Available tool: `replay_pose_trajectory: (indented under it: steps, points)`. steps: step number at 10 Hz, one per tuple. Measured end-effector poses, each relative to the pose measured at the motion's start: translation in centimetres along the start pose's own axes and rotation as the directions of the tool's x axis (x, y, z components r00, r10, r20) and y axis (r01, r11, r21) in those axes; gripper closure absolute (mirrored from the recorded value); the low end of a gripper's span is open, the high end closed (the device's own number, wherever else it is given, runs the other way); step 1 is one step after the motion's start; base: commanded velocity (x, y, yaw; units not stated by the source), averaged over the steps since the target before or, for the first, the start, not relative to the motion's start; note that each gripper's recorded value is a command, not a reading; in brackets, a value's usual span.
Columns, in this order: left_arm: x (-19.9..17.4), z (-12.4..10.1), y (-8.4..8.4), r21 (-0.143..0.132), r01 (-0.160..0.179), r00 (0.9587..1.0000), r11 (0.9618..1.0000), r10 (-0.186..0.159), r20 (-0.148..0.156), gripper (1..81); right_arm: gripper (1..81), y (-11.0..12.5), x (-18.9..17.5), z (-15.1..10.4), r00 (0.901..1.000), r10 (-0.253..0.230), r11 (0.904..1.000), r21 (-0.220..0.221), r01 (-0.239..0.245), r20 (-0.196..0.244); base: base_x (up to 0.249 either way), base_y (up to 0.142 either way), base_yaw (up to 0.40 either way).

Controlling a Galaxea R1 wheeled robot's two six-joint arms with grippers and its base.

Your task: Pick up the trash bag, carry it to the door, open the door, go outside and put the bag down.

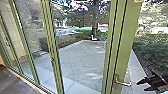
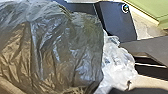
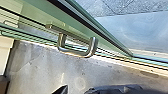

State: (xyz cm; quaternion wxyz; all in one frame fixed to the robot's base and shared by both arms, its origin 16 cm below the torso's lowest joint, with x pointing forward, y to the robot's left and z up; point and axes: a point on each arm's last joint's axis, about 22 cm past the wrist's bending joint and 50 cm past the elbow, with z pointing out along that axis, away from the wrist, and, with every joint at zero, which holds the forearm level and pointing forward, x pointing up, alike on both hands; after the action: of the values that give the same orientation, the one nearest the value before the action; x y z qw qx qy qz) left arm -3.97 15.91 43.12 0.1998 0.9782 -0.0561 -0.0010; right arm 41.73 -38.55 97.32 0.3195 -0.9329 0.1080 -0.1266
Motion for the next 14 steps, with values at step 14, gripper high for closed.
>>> replay_pose_trajectory:
  steps: [14]
  points:
    - [-0.5,-0.1,-0.7,0.015,0.002,0.9997,0.9999,-0.003,0.024,81.1,1.0,-0.4,5.3,8.7,0.9580,0.285,0.9571,-0.059,-0.284,0.026,0.000,0.000,0.000]
